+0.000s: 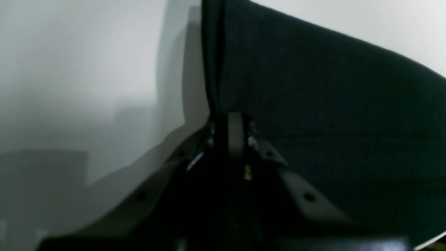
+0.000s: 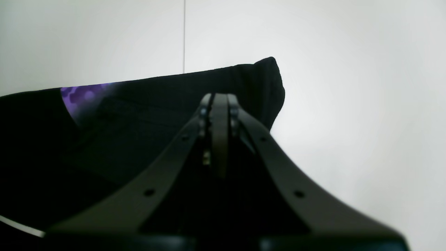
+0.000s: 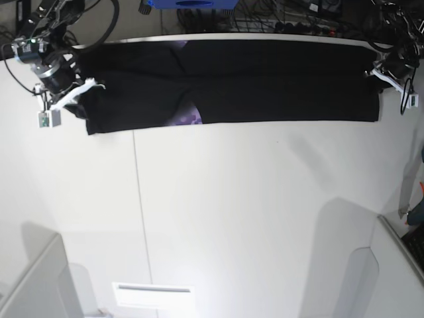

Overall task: Fold the T-shirt properly
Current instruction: 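Grasp the folded edge near the right gripper and fold it inward, then grasp the shirt's side with the left gripper and fold it inward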

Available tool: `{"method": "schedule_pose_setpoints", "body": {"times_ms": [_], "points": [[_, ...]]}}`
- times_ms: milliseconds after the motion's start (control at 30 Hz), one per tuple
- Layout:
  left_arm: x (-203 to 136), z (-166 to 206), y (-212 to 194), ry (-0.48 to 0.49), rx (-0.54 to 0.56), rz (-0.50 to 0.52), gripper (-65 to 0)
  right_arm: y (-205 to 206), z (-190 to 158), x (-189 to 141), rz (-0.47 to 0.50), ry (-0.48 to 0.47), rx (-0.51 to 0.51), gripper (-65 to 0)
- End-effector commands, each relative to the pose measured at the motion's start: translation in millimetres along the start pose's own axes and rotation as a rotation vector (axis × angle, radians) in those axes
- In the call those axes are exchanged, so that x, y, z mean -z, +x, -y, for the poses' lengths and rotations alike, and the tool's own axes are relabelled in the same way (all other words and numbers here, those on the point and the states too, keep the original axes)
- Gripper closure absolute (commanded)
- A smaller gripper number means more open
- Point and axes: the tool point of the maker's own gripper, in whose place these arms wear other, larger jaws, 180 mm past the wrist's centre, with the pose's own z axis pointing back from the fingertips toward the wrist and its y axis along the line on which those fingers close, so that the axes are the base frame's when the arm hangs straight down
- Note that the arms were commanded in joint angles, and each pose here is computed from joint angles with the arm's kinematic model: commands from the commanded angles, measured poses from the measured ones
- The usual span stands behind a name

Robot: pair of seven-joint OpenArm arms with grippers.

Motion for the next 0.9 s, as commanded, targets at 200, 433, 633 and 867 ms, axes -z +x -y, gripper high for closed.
{"method": "schedule_pose_setpoints", "body": {"times_ms": [200, 433, 633, 867], "points": [[-31, -41, 66, 0.125, 0.060, 0.099, 0.0, 7, -2, -4, 0.034, 0.005, -0.005, 0.0], [-47, 18, 69, 0.086, 0.205, 0.175, 0.0, 6, -2, -4, 0.033, 0.005, -0.005, 0.0], [-42, 112, 21, -0.019, 0.284, 0.096, 0.0, 7, -2, -4, 0.033, 0.006, -0.006, 0.0], [-10, 179, -4, -0.154, 0.230, 0.020, 0.0, 3, -2, -3, 0.005, 0.006, -0.007, 0.0]]}}
